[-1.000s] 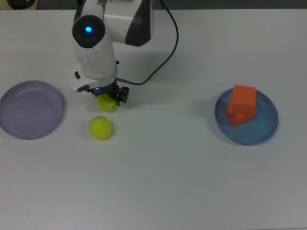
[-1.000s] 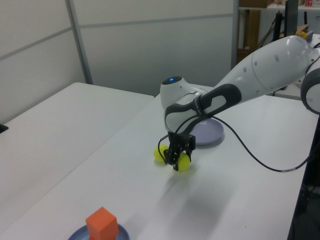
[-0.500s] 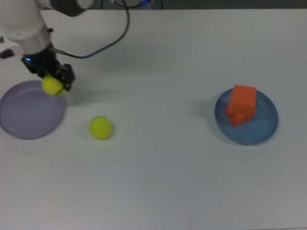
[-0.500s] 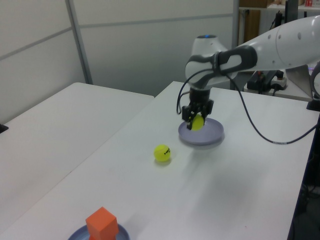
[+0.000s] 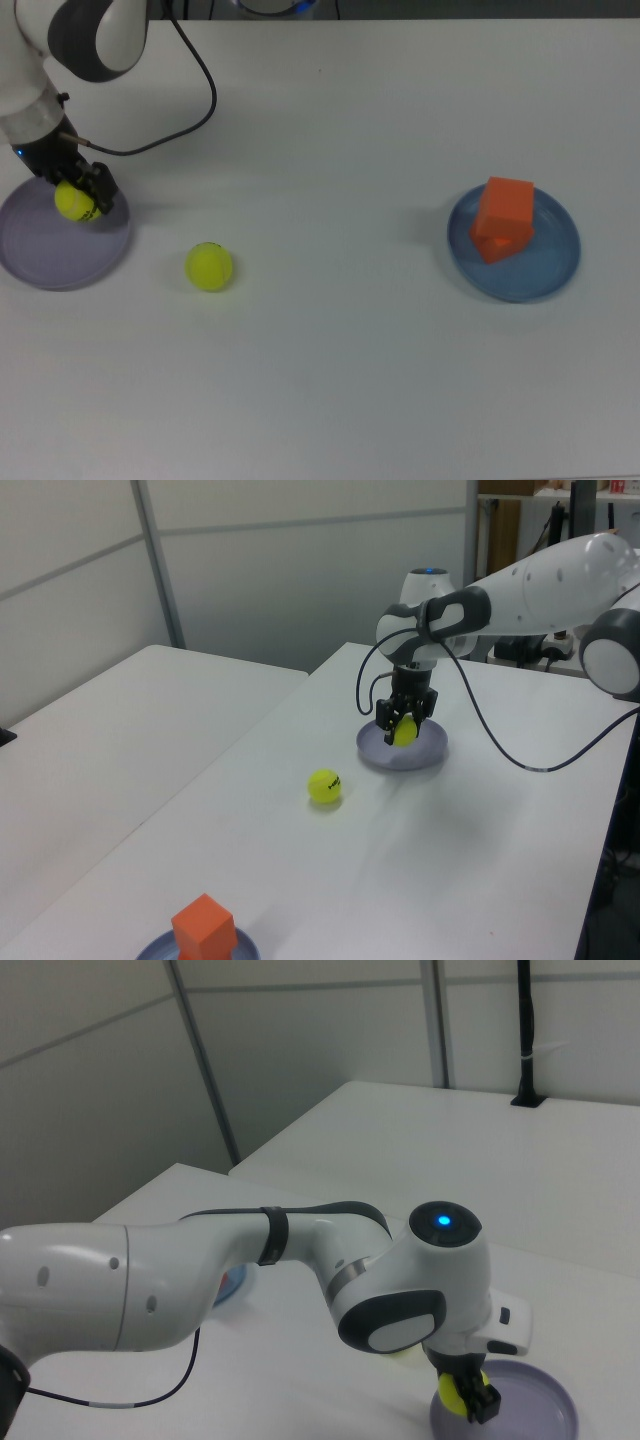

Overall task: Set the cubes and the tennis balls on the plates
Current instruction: 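Carry the tennis ball onto the lavender plate and release it, then move to the remaining tennis ball and close the gripper on it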

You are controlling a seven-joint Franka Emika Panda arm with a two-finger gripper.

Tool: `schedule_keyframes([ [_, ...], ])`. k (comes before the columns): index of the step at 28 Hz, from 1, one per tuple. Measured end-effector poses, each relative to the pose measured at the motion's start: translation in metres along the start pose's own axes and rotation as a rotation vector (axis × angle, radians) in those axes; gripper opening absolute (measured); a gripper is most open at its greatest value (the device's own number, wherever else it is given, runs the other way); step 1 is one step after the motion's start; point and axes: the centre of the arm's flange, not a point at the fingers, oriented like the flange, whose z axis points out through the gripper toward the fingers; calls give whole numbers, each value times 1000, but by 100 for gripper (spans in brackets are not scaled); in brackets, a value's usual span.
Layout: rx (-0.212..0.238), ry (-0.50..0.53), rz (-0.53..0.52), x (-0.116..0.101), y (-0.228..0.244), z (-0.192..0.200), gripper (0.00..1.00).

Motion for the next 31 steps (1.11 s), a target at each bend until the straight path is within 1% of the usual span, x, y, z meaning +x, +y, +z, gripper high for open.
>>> schedule_keyframes([
  [2,0,-4,4,1,0,6,69],
  [3,-1,-7,6,2,0,10,72],
  [5,-3,-11,8,2,0,13,78],
  [7,-3,-9,9,3,0,13,87],
  [11,-1,7,4,7,-3,5,99],
  [16,11,45,4,15,-17,-13,100],
  [21,36,65,-2,19,-51,-23,100],
  [28,90,36,-35,7,-126,-10,100],
  [31,101,34,-47,2,-147,-5,100],
])
